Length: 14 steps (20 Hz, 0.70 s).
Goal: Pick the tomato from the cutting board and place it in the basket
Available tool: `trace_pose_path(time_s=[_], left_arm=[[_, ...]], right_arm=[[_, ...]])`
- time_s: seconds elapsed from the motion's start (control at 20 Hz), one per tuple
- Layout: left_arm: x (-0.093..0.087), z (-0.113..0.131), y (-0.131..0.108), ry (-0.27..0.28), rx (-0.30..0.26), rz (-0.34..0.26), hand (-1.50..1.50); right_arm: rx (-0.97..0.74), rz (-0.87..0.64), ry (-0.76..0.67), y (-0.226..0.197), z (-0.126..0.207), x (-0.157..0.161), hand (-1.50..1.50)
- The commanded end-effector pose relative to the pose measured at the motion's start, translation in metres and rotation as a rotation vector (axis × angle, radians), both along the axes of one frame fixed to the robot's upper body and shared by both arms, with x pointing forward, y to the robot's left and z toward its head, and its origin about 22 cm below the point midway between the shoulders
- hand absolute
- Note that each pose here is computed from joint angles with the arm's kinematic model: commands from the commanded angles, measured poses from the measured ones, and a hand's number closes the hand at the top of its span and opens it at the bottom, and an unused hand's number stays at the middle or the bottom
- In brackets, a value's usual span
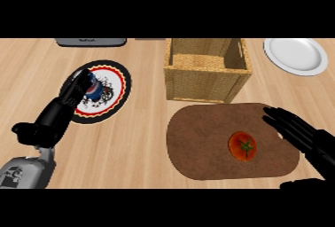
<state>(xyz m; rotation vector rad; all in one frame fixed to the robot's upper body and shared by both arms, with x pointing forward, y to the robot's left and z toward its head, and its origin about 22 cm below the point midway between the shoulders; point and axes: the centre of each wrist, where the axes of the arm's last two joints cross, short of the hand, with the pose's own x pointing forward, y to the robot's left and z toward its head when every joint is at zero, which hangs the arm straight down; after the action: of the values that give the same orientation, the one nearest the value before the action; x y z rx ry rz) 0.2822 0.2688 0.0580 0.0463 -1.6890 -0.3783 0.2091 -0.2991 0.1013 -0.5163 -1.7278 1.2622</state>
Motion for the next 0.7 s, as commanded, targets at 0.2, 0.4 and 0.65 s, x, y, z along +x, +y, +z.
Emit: trace_pose_path(time_s=[0.2,0.4,0.65], left_arm=[[0.001,0.009,0.013,0.021,-0.01,-0.011,0.0],[-0.005,-0.003,0.009,0.027,0.004,-0.011,0.0],[-0.003,0.012,-0.006,-0.001,0.002,0.007,0.0]], right_arm=[[0.042,0.057,-0.024,0.016,0.001,-0.013,-1.5],[0.073,0.079,-0.009,0.013,-0.021,-0.005,-1.5],[0.035,0.066,-0.003,0.003,-0.025,-0.014,-1.5]])
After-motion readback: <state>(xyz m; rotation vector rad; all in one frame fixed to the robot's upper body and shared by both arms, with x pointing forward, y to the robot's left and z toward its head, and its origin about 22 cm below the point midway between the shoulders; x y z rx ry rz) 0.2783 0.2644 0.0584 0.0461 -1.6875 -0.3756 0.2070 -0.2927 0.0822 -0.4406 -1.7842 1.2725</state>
